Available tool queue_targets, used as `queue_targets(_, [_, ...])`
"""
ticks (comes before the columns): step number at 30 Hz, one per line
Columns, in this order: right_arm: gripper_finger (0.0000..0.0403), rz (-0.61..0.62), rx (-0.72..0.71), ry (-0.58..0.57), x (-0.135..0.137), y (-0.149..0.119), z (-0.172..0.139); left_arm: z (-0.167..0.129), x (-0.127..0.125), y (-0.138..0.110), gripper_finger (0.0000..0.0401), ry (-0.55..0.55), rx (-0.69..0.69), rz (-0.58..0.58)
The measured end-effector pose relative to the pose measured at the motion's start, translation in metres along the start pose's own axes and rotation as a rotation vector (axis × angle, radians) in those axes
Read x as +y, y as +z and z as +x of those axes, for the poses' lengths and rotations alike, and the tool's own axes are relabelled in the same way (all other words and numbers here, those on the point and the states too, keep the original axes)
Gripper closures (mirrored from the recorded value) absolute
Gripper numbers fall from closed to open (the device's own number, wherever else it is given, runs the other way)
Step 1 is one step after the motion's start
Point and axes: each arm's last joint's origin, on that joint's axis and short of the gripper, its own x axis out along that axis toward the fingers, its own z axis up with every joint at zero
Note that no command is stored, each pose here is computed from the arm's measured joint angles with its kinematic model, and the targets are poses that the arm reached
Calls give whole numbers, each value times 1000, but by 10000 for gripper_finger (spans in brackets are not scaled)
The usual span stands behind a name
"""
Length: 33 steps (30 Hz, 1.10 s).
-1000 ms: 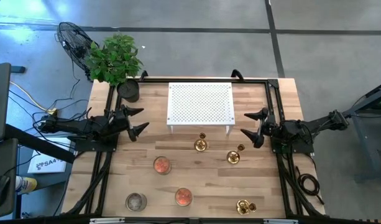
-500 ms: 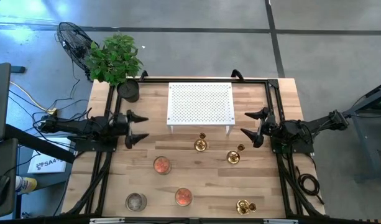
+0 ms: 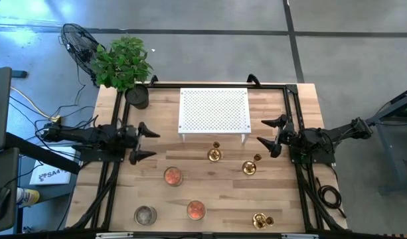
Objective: Pick & Place candle stick holders
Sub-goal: Put the fruits and the vegetables in the bin
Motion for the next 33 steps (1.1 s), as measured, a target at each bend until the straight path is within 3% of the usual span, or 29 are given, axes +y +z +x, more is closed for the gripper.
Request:
queue_targets(6, [4,-1,2,-1,0,0,0,0,-2,-2,2,-81,38,-2])
queue_targets(12, [4,-2,3,-2,0,0,0,2,-2,-4,2,-79,65,-94])
queue_targets(23, [4,-2,3,-2,0,0,0,11,-1,-14,2,-60,183,-102])
queue_targets(33, [4,-3,4,-2,0,0,0,19,-2,-20,2,-121,263,-133])
